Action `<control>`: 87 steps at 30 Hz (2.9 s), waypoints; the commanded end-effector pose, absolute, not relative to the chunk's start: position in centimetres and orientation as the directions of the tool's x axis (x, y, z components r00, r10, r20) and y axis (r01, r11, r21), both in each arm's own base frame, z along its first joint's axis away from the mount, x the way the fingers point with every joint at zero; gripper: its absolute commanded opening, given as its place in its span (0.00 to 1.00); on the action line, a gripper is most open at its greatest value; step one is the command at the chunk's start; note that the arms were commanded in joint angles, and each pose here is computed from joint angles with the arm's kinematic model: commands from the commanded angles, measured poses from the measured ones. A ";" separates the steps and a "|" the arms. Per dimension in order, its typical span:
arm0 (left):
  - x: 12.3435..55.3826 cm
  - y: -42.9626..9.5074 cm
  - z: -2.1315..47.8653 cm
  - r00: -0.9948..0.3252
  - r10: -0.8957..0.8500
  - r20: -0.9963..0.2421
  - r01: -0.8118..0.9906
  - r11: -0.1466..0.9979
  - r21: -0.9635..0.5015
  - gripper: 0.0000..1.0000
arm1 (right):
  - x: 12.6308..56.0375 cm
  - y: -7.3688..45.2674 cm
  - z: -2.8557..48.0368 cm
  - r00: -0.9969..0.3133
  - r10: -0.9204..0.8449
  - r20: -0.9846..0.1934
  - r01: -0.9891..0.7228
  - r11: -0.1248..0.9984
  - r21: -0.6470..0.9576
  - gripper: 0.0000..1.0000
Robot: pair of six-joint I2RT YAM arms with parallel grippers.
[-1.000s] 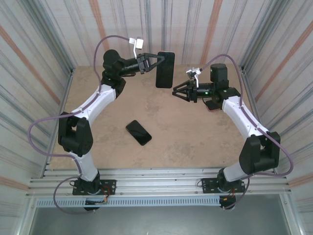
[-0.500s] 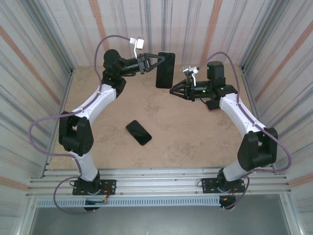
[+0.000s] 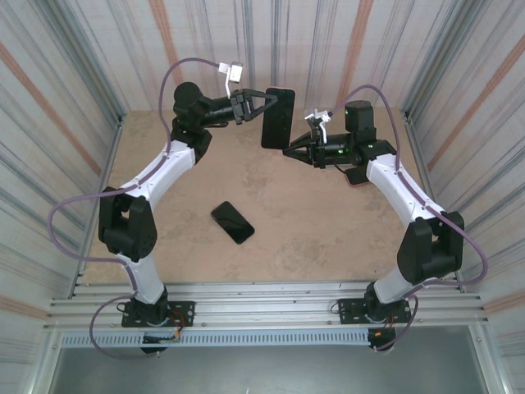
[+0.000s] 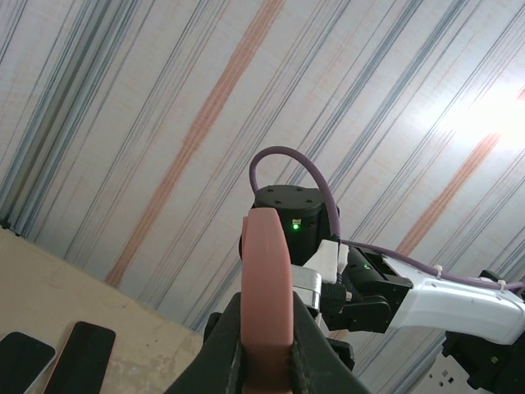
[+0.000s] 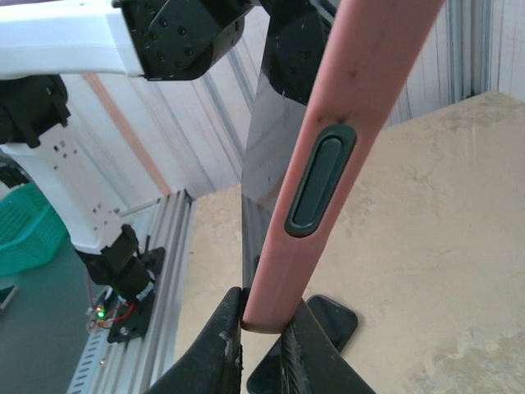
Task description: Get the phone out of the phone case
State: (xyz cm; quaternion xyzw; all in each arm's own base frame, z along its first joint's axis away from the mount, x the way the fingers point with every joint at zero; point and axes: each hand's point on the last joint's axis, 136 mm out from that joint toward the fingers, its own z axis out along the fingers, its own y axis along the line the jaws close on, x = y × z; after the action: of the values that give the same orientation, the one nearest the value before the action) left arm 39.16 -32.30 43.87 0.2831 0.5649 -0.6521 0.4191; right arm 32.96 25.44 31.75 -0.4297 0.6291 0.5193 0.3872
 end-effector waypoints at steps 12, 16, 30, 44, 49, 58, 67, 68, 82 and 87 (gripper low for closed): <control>38.4 -32.5 46.1 -0.566 -0.224 -0.793 0.821 -0.059 -0.569 0.00 | 34.3 25.1 32.0 -0.154 -0.243 -0.958 -0.967 0.236 0.095 0.00; 38.0 -32.5 46.2 -0.590 -0.220 -0.777 0.804 -0.067 -0.591 0.00 | 35.8 24.2 32.1 -0.112 -0.266 -0.958 -0.941 0.337 0.016 0.00; 37.2 -33.2 46.4 -0.603 -0.203 -0.772 0.796 -0.090 -0.598 0.00 | 36.0 24.2 35.0 -0.098 -0.176 -0.979 -0.935 0.354 0.029 0.00; 37.4 -32.7 48.3 -0.473 -0.241 -0.847 0.879 -0.068 -0.472 0.00 | 30.2 24.6 33.3 -0.205 -0.171 -0.964 -0.971 0.159 0.179 0.41; 36.6 -32.9 48.2 -0.441 -0.196 -0.876 0.898 -0.084 -0.433 0.00 | 30.1 25.4 33.5 -0.182 -0.177 -0.967 -0.978 0.131 0.160 0.43; 36.2 -32.9 48.1 -0.434 -0.173 -0.884 0.901 -0.089 -0.425 0.00 | 30.2 26.2 34.8 -0.142 -0.153 -0.978 -0.989 0.067 0.133 0.29; 36.5 -32.9 48.1 -0.458 -0.177 -0.871 0.889 -0.094 -0.448 0.00 | 30.3 26.4 34.8 -0.140 -0.157 -0.978 -0.990 0.043 0.135 0.17; 36.5 -32.9 48.1 -0.462 -0.178 -0.869 0.887 -0.095 -0.452 0.00 | 30.3 26.4 34.7 -0.136 -0.159 -0.978 -0.991 0.042 0.131 0.16; 36.0 -33.4 47.7 -0.561 -0.155 -0.813 0.827 -0.140 -0.544 0.00 | 32.3 26.2 34.3 0.029 -0.274 -0.961 -0.978 0.191 -0.084 0.03; 35.6 -33.5 47.5 -0.575 -0.143 -0.805 0.817 -0.151 -0.557 0.00 | 33.6 25.6 34.5 0.089 -0.314 -0.945 -0.946 0.271 -0.179 0.02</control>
State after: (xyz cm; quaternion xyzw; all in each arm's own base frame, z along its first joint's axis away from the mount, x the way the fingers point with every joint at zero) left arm 36.40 -33.09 46.33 0.3275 0.5496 -0.6740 0.3693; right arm 31.21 26.46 33.28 -0.5084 0.6089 0.4063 0.4535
